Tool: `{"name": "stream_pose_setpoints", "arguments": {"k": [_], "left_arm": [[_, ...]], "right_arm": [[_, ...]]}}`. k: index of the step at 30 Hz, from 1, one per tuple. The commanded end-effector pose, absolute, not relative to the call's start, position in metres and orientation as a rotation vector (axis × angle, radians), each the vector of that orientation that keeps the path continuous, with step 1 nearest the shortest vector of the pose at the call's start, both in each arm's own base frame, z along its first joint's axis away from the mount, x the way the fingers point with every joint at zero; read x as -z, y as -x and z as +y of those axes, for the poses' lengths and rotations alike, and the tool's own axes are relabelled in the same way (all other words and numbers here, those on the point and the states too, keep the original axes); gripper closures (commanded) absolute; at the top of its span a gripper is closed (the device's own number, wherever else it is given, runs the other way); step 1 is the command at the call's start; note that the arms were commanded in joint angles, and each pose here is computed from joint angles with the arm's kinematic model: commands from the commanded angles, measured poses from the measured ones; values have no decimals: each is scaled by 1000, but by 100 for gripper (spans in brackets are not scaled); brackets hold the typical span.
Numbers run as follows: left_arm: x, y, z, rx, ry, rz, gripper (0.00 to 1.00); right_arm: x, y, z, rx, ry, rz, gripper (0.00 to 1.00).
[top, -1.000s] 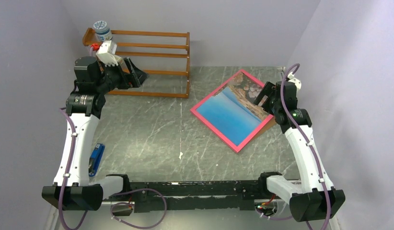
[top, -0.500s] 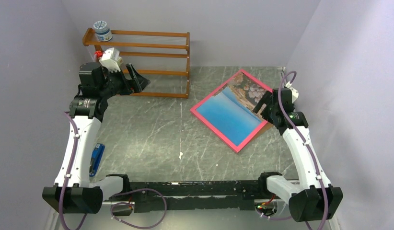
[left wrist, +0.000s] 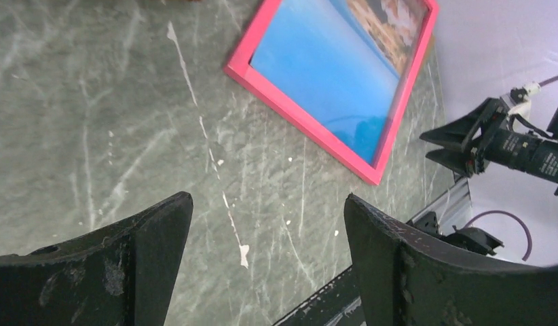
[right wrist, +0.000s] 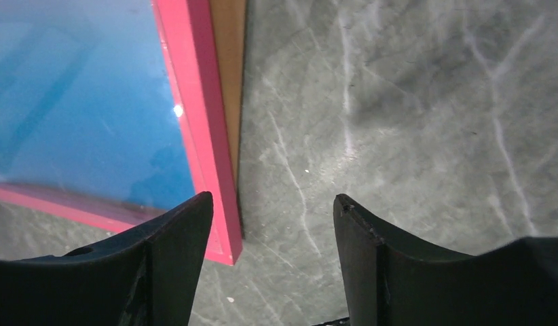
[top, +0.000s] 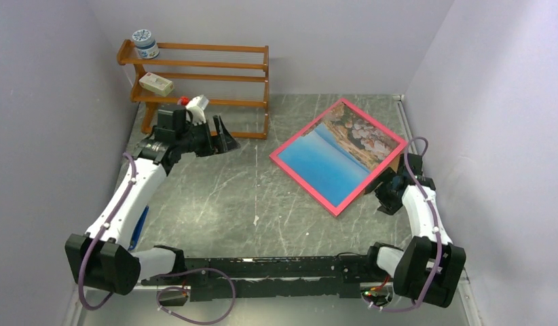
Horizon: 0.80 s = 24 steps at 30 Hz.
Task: Put the photo into the frame
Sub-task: Adjust the photo frame at the center of the board.
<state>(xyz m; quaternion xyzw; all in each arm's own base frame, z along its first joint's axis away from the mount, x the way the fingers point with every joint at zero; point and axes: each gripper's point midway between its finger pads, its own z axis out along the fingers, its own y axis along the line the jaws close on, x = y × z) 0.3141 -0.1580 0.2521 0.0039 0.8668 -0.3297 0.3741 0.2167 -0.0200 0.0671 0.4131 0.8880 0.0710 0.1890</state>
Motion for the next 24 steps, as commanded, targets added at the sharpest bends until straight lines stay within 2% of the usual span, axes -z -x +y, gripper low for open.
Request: {"name": "stream_pose_setpoints", "arguments": {"k": [1, 6, 14, 19, 24], "left_arm": [[-244, -313, -180, 927, -32, 2238, 13], [-222, -314, -203, 1023, -25, 2271, 13], [-187, -333, -238, 1095, -78, 2325, 15], [-157, -358, -250, 1072, -47, 2384, 19], [-138, -389, -261, 1057, -35, 2378, 21]], "right_arm": [[-70, -248, -9, -390, -1094, 2413, 34], [-61, -258, 4, -510, -1086, 2402, 38], [-55, -272, 9, -585, -1093, 2413, 52], [-54, -271, -2, -486, -1114, 2437, 56], [-64, -269, -31, -240, -1117, 2444, 59]]}}
